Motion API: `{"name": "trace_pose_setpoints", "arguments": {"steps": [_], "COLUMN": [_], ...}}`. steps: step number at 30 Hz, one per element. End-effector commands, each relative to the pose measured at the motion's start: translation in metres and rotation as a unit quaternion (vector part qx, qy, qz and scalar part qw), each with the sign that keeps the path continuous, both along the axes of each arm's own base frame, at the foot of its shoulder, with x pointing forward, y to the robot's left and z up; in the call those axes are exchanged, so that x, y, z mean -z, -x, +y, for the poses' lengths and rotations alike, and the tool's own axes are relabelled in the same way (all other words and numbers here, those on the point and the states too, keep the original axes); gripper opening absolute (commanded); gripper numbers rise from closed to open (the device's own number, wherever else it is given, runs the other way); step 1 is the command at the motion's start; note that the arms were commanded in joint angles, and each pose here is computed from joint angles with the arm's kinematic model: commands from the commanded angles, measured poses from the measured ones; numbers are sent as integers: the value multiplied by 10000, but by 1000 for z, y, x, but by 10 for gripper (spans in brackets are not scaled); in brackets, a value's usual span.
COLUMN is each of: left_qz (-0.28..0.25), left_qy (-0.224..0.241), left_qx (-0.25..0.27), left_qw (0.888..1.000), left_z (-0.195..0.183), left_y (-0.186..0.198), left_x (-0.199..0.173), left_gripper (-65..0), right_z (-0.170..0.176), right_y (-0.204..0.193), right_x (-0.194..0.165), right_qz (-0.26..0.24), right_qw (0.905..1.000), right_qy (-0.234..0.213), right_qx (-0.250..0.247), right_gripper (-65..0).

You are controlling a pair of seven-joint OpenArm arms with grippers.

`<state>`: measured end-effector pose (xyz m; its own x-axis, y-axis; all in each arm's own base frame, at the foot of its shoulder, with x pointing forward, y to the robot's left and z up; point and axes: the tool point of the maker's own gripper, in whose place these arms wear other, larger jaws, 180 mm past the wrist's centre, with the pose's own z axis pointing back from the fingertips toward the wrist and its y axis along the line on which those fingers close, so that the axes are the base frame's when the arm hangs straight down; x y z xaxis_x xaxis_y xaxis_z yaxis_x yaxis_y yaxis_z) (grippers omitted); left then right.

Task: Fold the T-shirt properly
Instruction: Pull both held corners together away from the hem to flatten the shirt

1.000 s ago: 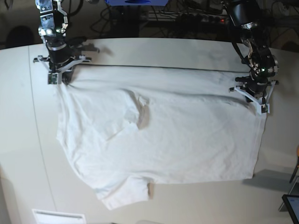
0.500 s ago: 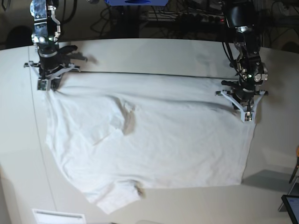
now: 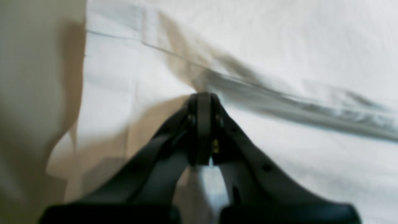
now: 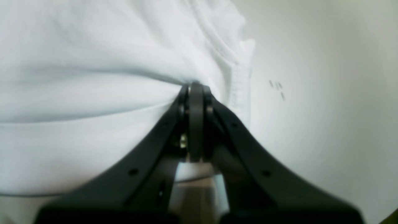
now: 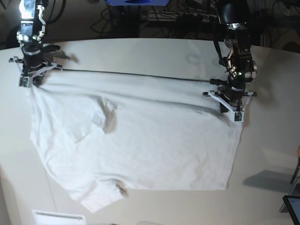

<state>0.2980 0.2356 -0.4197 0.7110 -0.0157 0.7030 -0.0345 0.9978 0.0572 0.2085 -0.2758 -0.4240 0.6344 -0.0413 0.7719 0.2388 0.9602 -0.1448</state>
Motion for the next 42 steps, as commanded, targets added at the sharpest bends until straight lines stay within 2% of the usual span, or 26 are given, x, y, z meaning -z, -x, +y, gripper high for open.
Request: {"name": "trace_pose_setpoints", "arguments": {"steps": [1,17,29,36,42], "left_qz": [1404,1547,1572,1573,1725], "left_qy": [-29,-51,-88,-90,-89], "left_qx": [56,167,220,224,228], "left_qw": [9901,9878,9873,9873,9847], "left_z": [-5,-19,-21,-22,-22], "left_y": [57,114,128,129,143], "left_x": [44,39,34,34,38], "left_gripper": [-650,-650,-650,-650,-650], "right_z": [-19,-18,-19,-40,-37], "right_y": [44,69,95,114,111], "right_x": [30,38,44,40,39], "right_qz": [1036,1291,1542,1597,1557], "right_qw": [9939,9910,9872,9839,9847], "right_qy": [111,116,131,193,176], "right_qx": [365,329,390,778,763], "right_gripper": [-649,-649,-649,-649,-649]}}
